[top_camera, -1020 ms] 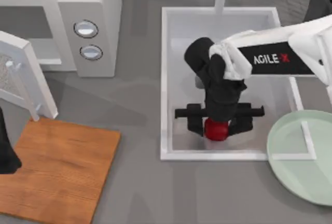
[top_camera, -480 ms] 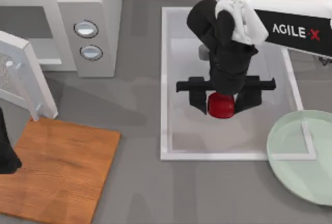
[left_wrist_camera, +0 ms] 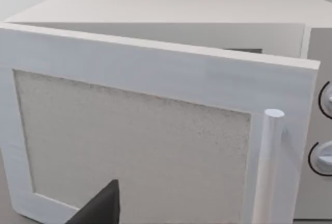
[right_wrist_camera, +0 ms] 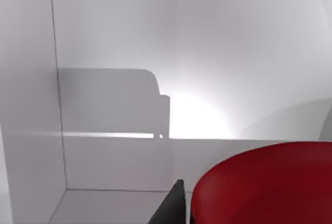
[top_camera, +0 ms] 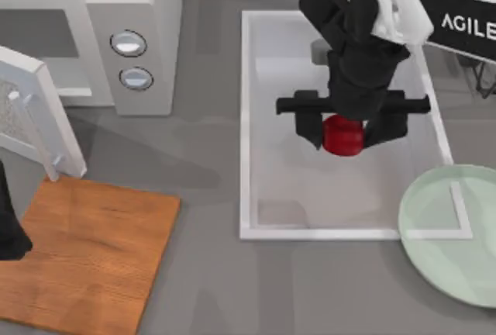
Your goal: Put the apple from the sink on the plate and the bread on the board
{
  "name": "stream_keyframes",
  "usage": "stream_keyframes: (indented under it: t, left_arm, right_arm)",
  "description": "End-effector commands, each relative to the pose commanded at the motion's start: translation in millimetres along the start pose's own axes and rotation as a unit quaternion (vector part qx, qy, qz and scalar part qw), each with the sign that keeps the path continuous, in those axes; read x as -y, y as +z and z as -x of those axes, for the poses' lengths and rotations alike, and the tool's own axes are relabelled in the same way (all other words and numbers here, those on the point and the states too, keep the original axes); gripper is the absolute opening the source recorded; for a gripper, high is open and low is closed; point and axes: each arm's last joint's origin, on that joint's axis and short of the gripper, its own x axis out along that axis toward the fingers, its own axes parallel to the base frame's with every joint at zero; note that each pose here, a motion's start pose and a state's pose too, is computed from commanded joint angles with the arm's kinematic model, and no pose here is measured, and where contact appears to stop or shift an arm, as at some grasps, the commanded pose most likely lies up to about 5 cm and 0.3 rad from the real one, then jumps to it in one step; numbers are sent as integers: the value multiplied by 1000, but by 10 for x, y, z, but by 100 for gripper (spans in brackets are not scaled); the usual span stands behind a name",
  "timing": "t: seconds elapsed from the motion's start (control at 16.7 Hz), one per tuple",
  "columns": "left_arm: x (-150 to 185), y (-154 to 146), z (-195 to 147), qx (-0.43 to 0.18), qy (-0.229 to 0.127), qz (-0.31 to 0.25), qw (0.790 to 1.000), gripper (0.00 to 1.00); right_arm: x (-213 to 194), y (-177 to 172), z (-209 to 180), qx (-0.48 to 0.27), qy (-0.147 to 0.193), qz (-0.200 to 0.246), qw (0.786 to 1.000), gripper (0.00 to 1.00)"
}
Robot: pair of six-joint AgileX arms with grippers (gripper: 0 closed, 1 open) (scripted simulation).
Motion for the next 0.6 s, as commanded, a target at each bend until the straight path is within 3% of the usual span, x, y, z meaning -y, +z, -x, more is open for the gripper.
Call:
stream_keyframes:
  t: [0.6]
  left_arm:
    - [0,0,0,0,0,0,1000,100]
  right_arm:
    - [929,-343,582,-15,-9,-1,1000,0]
